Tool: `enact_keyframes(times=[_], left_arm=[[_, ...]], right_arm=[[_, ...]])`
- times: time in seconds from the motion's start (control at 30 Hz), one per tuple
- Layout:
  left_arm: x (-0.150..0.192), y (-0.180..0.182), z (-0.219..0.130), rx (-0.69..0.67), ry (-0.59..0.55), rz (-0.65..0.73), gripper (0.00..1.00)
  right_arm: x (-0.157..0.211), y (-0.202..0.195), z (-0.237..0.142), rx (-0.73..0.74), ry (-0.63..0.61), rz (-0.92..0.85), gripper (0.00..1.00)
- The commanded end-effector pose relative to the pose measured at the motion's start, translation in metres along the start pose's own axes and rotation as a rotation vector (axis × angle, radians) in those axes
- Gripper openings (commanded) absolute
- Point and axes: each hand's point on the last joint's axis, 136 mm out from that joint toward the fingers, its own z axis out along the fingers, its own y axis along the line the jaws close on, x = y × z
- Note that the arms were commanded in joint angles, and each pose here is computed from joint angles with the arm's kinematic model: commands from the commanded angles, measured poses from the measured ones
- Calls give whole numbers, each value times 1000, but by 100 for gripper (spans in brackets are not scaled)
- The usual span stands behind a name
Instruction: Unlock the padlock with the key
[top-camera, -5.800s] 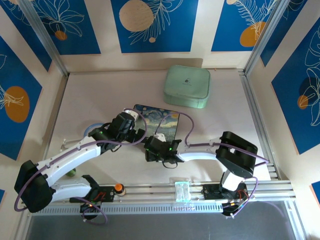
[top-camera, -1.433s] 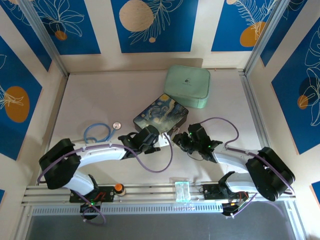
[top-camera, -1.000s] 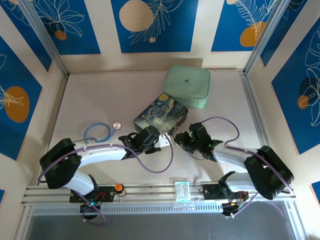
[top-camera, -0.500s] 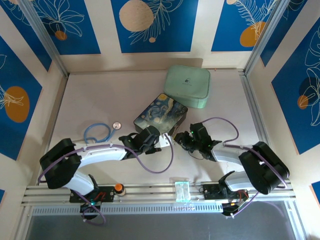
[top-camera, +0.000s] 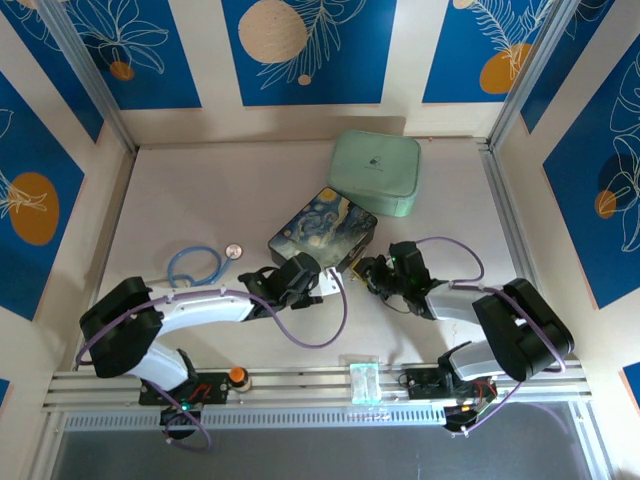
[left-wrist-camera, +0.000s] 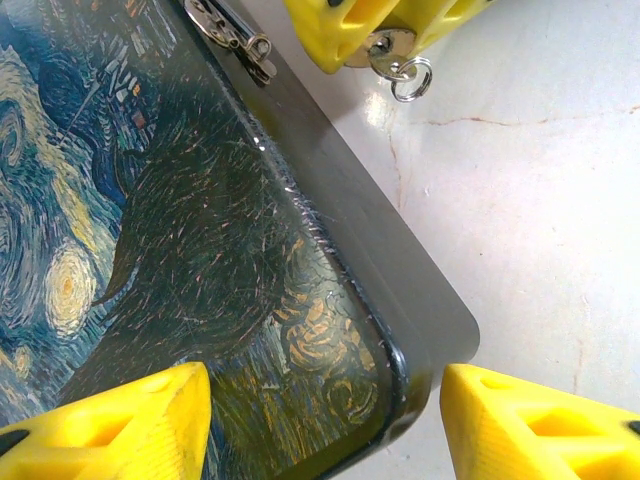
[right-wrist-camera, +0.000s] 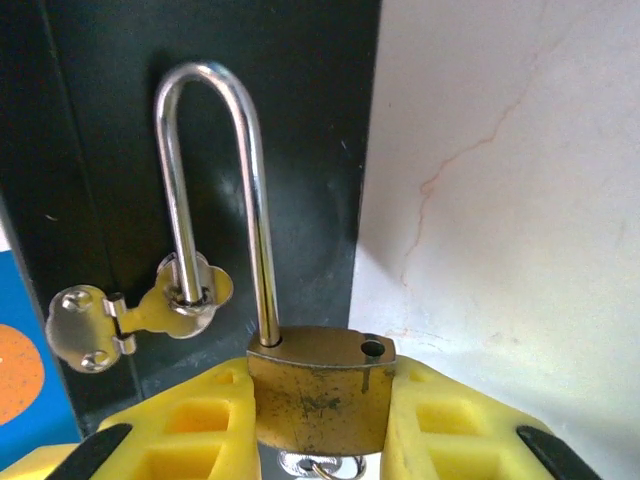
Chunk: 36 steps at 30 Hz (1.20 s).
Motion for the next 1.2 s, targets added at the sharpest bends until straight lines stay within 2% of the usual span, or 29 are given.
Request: enact_keyframes(times=[0.0, 0.17, 0.33, 0.5, 0.63, 0.73, 0.87, 1.03, 1.17], left_arm=[[51, -36, 4, 115, 171, 45, 60], [49, -27, 1, 69, 172, 14, 61], [37, 2, -2, -68, 154, -112, 67], [21, 25, -5, -180, 123, -278, 81], [21, 38, -5, -261, 132, -353, 89], [32, 47, -6, -338, 189, -364, 91], [45, 53, -7, -376, 234, -385, 92], [51, 57, -13, -385, 220, -427, 92], [57, 59, -14, -391, 243, -414, 93]], right_arm=[[-15, 0, -1, 12, -40, 30, 23], [-5, -24, -6, 104, -25, 2, 23], [8, -44, -11, 209, 39, -54, 23], [17, -62, -25, 384, 124, -148, 24], [27, -79, -33, 509, 237, -192, 26], [31, -87, -37, 606, 309, -244, 26], [31, -89, -44, 698, 332, -299, 27], [29, -79, -53, 686, 327, -325, 28], [23, -87, -69, 851, 358, -402, 28]])
